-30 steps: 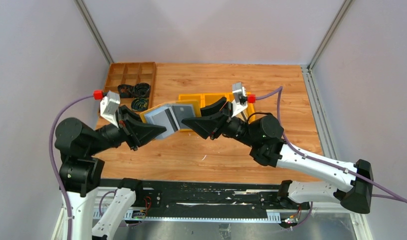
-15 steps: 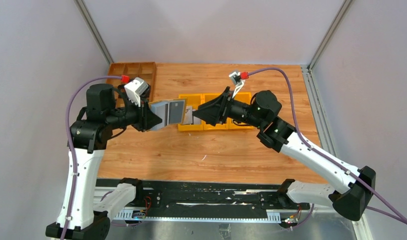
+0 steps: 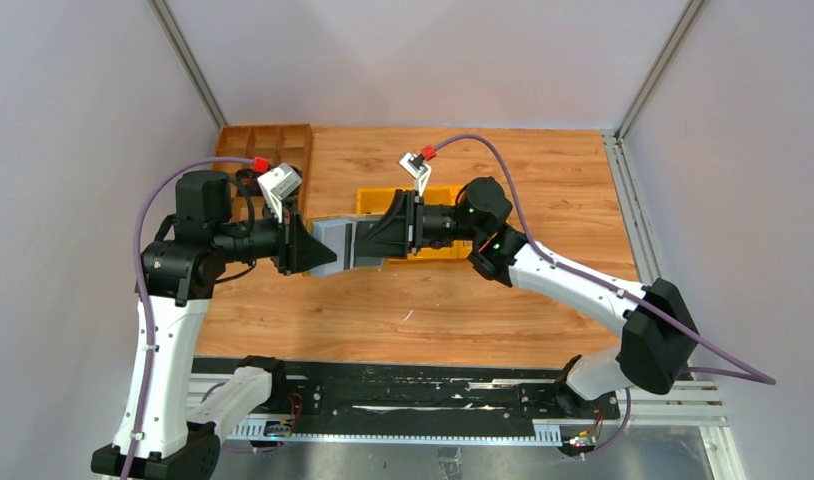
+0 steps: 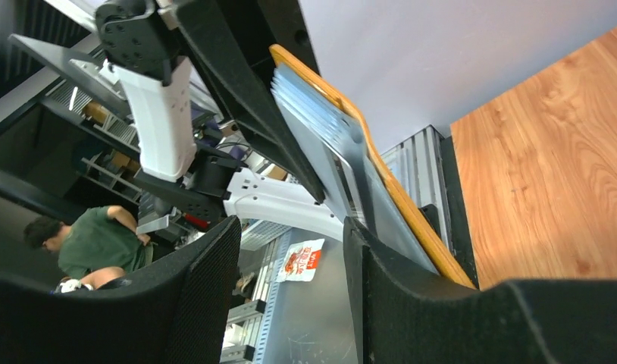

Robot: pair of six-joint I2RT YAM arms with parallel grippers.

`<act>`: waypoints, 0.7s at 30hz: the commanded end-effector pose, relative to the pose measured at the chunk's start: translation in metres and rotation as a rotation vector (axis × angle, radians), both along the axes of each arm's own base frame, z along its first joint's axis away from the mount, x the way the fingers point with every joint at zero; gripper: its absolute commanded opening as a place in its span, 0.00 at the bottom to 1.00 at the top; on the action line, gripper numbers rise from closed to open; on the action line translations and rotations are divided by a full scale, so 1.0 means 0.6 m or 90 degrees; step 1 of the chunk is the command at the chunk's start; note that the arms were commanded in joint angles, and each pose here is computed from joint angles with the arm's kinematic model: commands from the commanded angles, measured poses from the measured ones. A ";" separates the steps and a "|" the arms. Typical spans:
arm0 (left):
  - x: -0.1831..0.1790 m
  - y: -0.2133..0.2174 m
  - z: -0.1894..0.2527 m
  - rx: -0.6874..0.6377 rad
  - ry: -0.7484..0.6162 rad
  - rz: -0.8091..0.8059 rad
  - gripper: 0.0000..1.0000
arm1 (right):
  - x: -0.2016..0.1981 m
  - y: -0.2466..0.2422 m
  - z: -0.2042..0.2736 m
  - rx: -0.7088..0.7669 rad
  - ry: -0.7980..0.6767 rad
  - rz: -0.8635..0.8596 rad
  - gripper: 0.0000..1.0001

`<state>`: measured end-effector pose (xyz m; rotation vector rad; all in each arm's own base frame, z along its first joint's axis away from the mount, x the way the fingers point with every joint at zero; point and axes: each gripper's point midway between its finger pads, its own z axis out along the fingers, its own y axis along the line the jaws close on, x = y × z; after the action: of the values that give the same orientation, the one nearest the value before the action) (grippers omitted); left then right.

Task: Take the credit cards out of the card holder
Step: Remove the credit card from the card holder.

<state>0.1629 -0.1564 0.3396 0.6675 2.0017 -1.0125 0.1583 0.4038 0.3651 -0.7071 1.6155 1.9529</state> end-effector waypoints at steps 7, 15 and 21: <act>-0.053 -0.030 0.041 -0.092 0.018 -0.104 0.00 | -0.028 -0.005 0.012 0.020 -0.025 0.048 0.54; -0.076 -0.036 0.060 -0.118 0.009 -0.138 0.00 | -0.031 -0.015 0.009 -0.010 -0.050 0.034 0.50; -0.085 -0.037 0.070 -0.127 0.005 -0.148 0.00 | -0.030 -0.028 0.009 -0.029 -0.064 0.020 0.49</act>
<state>0.1381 -0.1718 0.3567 0.7281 1.9321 -1.2205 0.1345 0.3892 0.3726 -0.8364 1.5836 1.9468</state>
